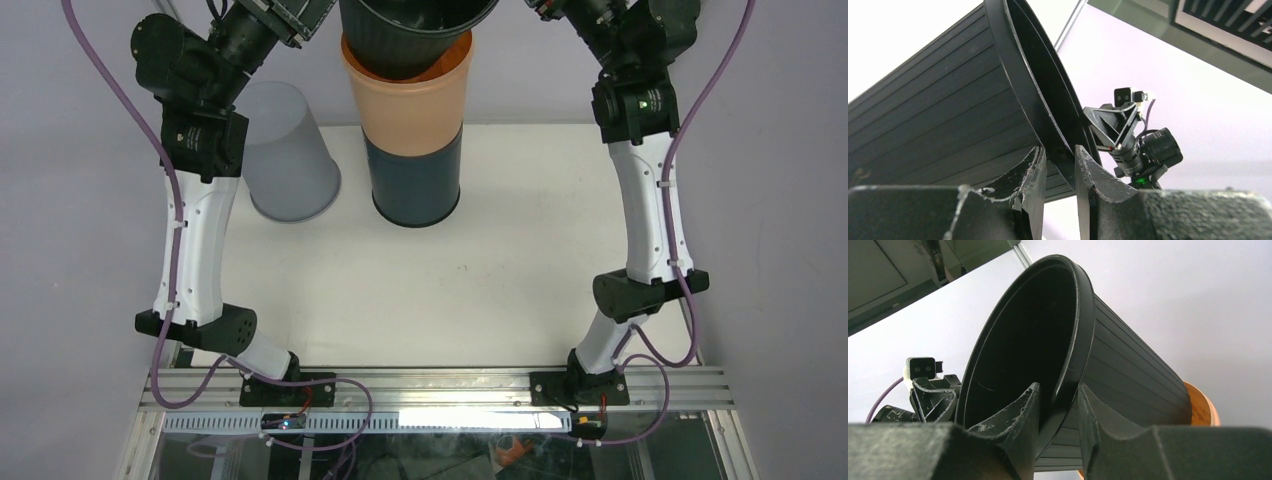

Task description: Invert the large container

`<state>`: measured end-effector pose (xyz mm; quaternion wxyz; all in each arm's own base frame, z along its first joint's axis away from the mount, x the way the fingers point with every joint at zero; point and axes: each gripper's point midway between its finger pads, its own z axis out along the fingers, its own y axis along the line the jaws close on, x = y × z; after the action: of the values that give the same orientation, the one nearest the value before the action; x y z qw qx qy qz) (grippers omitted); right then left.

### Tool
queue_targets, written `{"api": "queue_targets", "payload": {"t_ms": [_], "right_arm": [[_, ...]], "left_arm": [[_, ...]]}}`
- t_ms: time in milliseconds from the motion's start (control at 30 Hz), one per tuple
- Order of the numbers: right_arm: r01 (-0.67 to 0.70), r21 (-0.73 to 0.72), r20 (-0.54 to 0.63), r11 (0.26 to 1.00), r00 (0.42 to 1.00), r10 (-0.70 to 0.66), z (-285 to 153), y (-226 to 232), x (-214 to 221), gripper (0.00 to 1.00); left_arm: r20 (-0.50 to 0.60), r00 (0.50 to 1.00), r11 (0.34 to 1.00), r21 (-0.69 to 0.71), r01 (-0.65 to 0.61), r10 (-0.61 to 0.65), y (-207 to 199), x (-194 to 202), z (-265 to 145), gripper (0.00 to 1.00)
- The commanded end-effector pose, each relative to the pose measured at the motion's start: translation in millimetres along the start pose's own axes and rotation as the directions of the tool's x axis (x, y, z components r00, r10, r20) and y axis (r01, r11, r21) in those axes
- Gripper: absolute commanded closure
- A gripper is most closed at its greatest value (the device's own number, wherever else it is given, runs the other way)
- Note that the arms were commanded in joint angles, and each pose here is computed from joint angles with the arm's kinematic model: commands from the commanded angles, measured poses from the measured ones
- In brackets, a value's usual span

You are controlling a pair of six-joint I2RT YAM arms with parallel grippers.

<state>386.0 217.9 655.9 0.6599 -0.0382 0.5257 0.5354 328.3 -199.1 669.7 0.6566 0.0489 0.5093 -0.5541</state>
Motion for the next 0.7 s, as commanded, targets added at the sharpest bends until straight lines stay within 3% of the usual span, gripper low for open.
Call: {"api": "queue_targets", "payload": {"t_ms": [0, 467, 667], "right_arm": [[0.121, -0.244, 0.07, 0.962, 0.992, -0.107, -27.5, 95.6, -28.7, 1.0], [0.156, -0.239, 0.039, 0.958, 0.988, -0.151, -55.7, 89.0, 15.0, 1.0], [0.104, -0.215, -0.009, 0.971, 0.994, -0.109, -64.0, 77.1, 40.8, 0.99]], "left_arm": [[0.043, 0.996, 0.976, 0.203, -0.082, 0.074, -67.6, -17.5, -14.9, 1.0], [-0.039, 0.988, 0.95, 0.281, -0.135, 0.152, -70.6, 27.5, -42.2, 1.0], [-0.083, 0.989, 0.954, 0.286, -0.093, 0.121, -59.4, 47.7, -46.4, 1.0]]}}
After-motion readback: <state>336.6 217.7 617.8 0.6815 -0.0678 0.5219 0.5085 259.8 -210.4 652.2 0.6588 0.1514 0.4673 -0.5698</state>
